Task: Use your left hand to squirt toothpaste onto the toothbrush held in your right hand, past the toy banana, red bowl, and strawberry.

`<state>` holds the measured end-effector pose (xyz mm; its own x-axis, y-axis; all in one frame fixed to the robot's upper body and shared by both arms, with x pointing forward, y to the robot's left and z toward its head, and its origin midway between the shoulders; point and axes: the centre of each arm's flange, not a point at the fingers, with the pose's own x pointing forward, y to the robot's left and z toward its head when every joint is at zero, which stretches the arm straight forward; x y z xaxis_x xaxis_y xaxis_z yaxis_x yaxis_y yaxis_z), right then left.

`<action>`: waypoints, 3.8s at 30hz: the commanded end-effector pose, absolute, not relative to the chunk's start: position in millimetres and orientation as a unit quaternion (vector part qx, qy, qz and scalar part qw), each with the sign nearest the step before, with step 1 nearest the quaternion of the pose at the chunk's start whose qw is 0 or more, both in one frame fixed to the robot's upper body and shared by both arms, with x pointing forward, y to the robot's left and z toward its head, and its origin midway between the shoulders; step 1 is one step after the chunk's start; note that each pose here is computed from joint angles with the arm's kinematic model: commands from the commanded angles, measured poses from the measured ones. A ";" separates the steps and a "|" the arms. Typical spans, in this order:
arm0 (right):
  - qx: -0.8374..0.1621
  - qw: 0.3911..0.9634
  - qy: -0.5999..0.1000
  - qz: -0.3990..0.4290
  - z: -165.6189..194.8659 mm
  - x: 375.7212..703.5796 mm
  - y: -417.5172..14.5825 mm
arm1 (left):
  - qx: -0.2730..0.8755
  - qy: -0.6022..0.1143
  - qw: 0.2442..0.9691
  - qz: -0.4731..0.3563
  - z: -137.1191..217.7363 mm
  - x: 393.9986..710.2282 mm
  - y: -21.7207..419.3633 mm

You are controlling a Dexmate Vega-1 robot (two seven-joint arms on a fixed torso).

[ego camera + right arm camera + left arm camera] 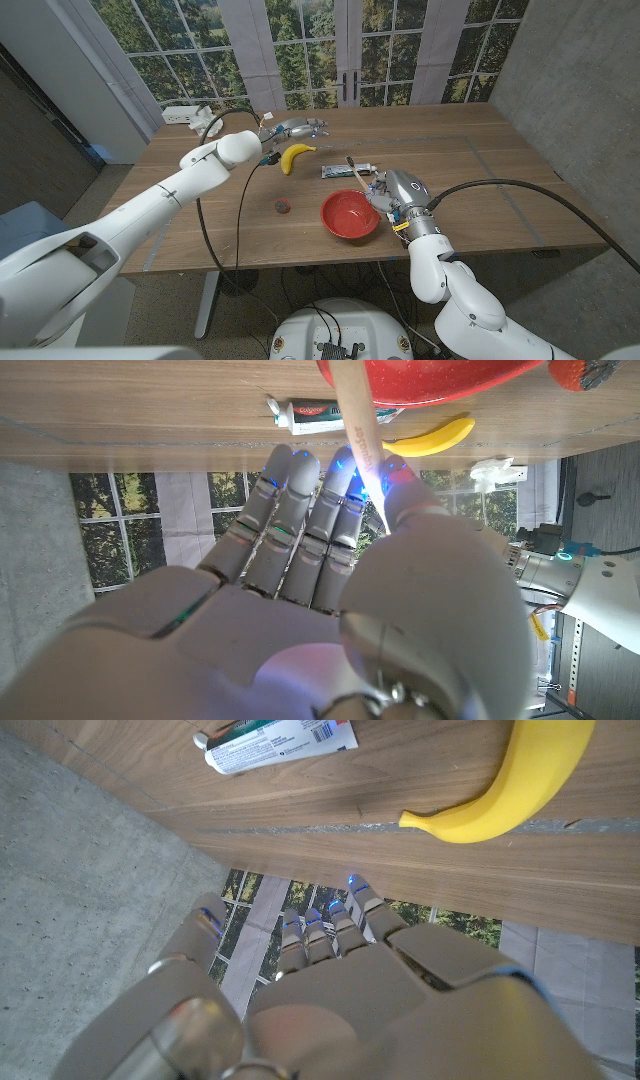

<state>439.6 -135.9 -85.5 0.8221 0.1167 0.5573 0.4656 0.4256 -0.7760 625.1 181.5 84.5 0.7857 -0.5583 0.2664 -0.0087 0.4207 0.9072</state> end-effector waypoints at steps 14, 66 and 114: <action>-0.515 0.802 -0.278 -0.121 -87.3 440.0 -140.8 | 0.627 -0.258 0.724 -0.127 90.8 622.1 150.1; -0.476 0.824 -0.284 -0.117 -81.0 441.7 -167.8 | 0.702 -0.237 0.657 -0.142 83.2 649.8 96.9; -0.456 0.835 -0.291 -0.104 -83.7 450.1 -181.8 | 0.771 -0.251 0.571 -0.131 52.6 669.3 54.1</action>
<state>448.8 -180.4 -83.0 0.8087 0.0898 0.5814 0.4427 0.5579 -0.7019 665.2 63.1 60.6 0.8386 -0.5358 0.0986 -0.2300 -0.1842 0.9556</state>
